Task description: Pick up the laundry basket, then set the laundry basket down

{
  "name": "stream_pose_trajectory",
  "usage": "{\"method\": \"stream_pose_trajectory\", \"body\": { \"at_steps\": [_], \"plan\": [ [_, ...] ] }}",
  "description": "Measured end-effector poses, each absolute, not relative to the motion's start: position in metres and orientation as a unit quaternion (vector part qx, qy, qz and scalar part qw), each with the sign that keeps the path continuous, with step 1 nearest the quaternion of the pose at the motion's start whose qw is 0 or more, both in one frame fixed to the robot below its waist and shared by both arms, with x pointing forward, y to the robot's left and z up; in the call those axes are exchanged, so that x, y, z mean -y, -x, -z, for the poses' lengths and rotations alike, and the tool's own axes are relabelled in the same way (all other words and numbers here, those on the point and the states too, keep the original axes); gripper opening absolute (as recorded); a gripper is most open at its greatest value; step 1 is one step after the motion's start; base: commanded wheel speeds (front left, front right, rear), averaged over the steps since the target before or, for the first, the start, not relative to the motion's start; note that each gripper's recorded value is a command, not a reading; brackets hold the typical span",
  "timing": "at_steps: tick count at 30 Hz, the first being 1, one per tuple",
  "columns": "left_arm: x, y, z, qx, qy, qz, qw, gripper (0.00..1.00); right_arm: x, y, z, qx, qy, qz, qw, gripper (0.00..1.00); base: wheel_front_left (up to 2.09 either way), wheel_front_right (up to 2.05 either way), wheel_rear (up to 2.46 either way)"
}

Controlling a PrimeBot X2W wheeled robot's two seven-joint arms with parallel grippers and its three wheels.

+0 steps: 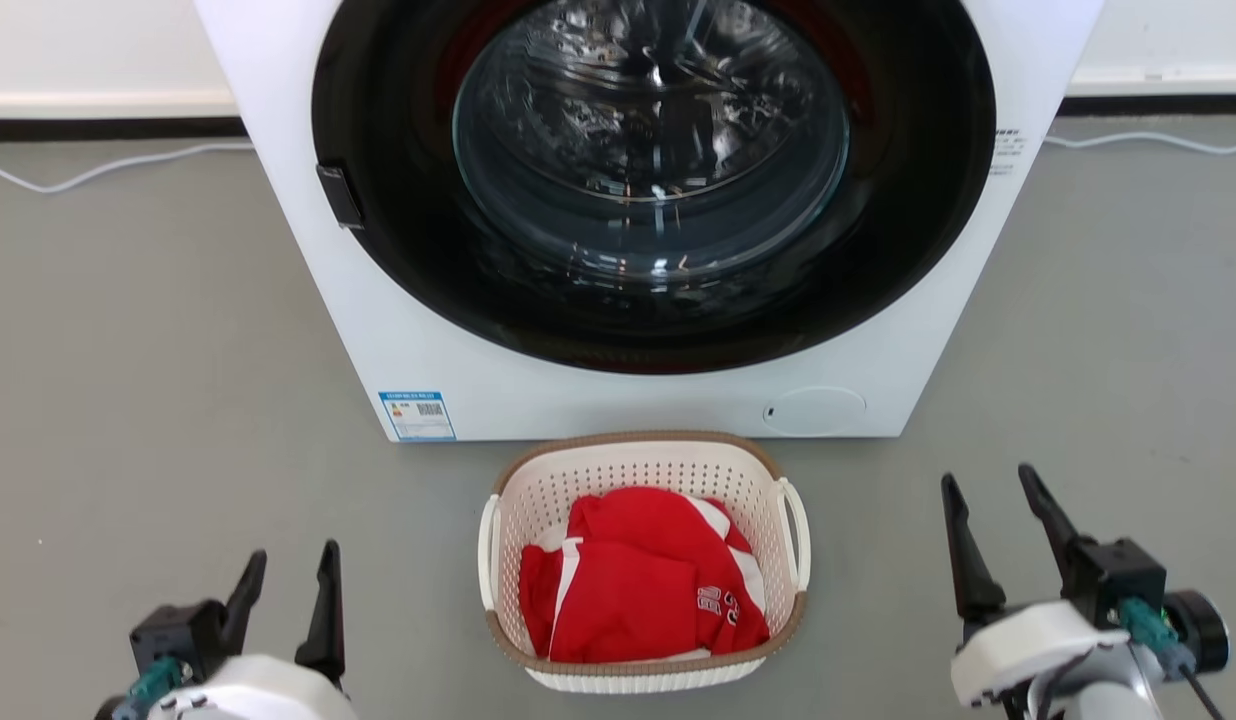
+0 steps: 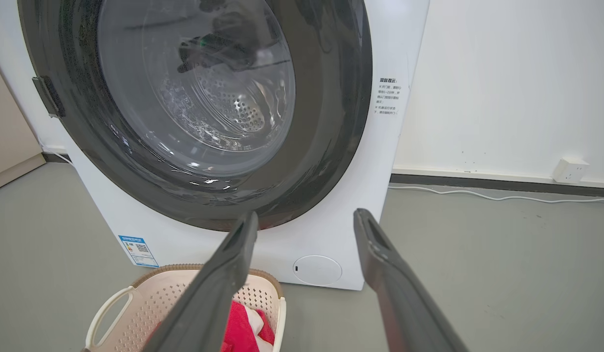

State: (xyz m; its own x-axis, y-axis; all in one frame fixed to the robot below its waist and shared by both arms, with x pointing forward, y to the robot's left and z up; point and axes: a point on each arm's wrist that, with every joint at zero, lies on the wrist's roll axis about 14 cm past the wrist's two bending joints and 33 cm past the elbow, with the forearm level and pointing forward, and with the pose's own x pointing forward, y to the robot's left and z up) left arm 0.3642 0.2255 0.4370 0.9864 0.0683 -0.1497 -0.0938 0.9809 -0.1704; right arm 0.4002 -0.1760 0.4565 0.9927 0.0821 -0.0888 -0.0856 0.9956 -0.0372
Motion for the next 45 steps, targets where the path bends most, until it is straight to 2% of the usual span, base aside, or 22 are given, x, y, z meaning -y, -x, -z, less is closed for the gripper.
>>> {"method": "stream_pose_trajectory", "body": {
  "at_steps": [19, 20, 27, 45],
  "plan": [
    [-0.220, -0.338, -0.450, -0.047, 0.095, -0.035, 0.994, 1.00, 0.193, -0.365, -0.458, -0.039, 0.005, -0.014, 0.999, 1.00, 0.00, 0.00, 0.00],
    [-0.219, -0.337, -0.448, -0.051, 0.096, -0.036, 0.993, 0.00, 0.193, -0.364, -0.456, -0.044, 0.004, -0.014, 0.999, 0.00, 0.00, 0.00, 0.00],
    [-0.211, -0.319, -0.416, -0.103, 0.118, -0.045, 0.987, 0.00, 0.192, -0.345, -0.422, -0.101, -0.015, -0.008, 0.995, 0.00, 0.00, 0.00, 0.00],
    [-0.215, -0.321, -0.414, -0.112, 0.206, -0.070, 0.969, 0.00, 0.200, -0.347, -0.426, -0.098, -0.121, 0.029, 0.987, 0.00, 0.00, 0.00, 0.00]
  ]
}}
